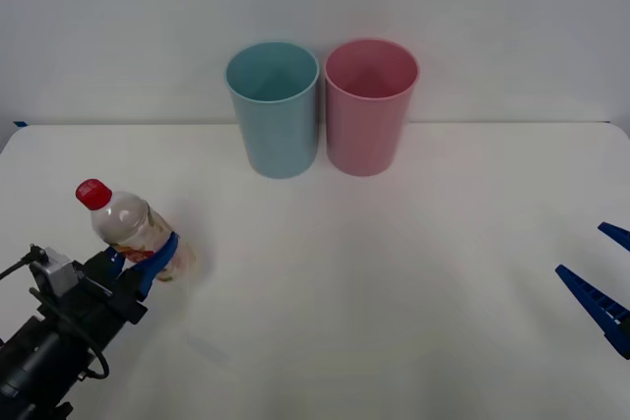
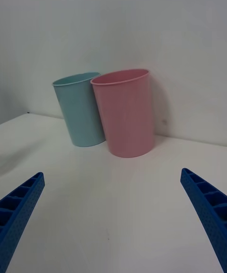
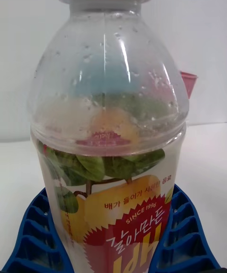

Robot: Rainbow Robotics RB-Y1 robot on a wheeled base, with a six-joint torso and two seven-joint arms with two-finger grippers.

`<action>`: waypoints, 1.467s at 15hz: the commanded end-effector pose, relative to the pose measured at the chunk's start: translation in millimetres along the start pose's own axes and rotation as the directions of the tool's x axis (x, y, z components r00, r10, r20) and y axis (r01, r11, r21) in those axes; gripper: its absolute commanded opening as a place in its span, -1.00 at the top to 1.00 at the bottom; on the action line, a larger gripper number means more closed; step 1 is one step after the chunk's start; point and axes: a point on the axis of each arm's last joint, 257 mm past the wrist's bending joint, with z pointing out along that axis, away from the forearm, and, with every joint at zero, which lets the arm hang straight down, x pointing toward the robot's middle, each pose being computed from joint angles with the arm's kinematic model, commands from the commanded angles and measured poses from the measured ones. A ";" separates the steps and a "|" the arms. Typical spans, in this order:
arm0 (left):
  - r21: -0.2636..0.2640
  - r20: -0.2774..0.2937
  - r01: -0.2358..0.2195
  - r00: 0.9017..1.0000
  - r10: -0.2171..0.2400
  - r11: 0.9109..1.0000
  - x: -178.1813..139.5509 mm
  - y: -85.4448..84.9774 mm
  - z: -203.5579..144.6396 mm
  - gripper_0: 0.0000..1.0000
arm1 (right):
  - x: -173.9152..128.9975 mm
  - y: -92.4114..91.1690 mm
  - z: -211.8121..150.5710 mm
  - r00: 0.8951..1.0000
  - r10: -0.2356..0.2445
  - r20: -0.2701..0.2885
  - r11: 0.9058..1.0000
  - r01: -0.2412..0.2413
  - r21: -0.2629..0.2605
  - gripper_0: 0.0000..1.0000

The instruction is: Grasp the object on the table and drop it into the matching bin: aluminum can to the light blue bin, PET bottle to the pink bin.

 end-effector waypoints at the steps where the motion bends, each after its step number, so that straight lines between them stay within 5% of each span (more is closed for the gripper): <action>1: -0.027 0.057 0.020 0.998 -0.018 0.999 -37.0 -0.4 5.4 1.00 | 0.0 0.0 0.0 1.000 0.000 0.000 1.000 0.000 0.000 -1.00; 5: -0.034 0.116 0.040 0.993 -0.036 0.999 -88.8 -4.7 20.4 1.00 | 0.0 0.0 0.0 1.000 0.000 0.000 1.000 0.000 0.000 -1.00; 12: 0.095 0.183 0.104 0.976 -0.120 0.990 -149.4 -23.2 73.6 1.00 | 0.0 0.0 0.0 1.000 0.000 0.000 1.000 0.000 0.000 -1.00; 17: 0.186 0.200 0.107 0.969 -0.144 0.977 -185.4 -38.6 119.6 1.00 | 0.0 0.0 0.0 1.000 0.000 0.000 1.000 0.000 0.000 -1.00; 22: 0.298 0.165 0.062 0.980 -0.115 0.953 -185.9 -64.1 188.5 1.00 | 0.0 0.0 0.0 1.000 0.000 0.000 1.000 0.000 0.000 -1.00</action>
